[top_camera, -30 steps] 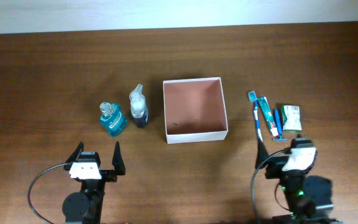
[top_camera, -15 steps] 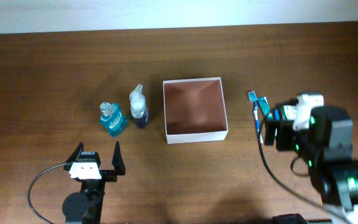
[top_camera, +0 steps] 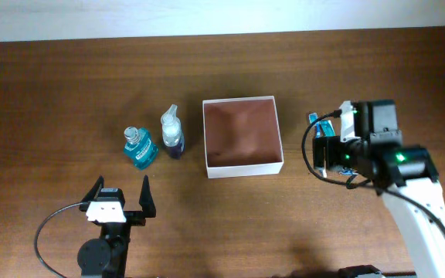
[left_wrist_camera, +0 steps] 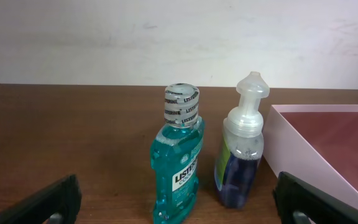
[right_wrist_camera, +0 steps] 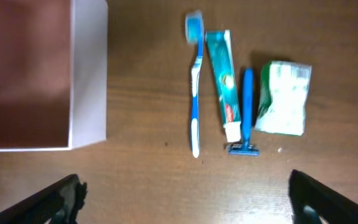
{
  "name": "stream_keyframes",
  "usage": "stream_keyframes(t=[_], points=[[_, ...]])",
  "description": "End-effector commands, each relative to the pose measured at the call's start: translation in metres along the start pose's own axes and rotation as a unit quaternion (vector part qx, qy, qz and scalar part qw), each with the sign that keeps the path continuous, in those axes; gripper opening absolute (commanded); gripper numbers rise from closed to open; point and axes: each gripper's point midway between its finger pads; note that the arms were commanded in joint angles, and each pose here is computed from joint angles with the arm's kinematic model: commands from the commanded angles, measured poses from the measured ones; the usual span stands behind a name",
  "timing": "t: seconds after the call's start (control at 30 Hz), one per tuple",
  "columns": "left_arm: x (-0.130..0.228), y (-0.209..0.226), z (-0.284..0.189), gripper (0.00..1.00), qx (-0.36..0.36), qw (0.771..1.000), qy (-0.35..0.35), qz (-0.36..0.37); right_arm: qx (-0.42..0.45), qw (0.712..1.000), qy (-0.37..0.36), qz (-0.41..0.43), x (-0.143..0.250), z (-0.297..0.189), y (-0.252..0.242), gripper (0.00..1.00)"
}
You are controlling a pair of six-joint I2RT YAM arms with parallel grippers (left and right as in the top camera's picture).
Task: Pack container
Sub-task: 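Move the right gripper down onto the blue toothbrush and grasp it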
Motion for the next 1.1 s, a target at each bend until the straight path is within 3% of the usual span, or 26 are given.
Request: stream_keyframes(t=[0.0,0.13,0.33,1.07], points=[[0.002,-0.002,0.0,0.99,0.006,1.0,0.0,0.006,-0.002,1.0,0.025,-0.001,0.001,0.012,-0.001,0.88],[0.002,-0.002,0.0,0.99,0.006,1.0,0.0,0.006,-0.001,0.998,0.064,-0.001,0.006,0.036,-0.001,0.64],[0.002,-0.002,0.0,0.99,0.006,1.0,0.0,0.006,0.0,0.995,0.096,0.0,0.009,0.07,0.0,0.43],[0.002,-0.002,0.0,0.99,0.006,1.0,0.0,0.006,0.005,0.994,0.108,0.013,0.0,0.137,-0.009,0.44]])
Point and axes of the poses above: each gripper's point midway between its finger pads, its own z axis out along the fingers, its own y axis along the line the jaws close on, x = y × z
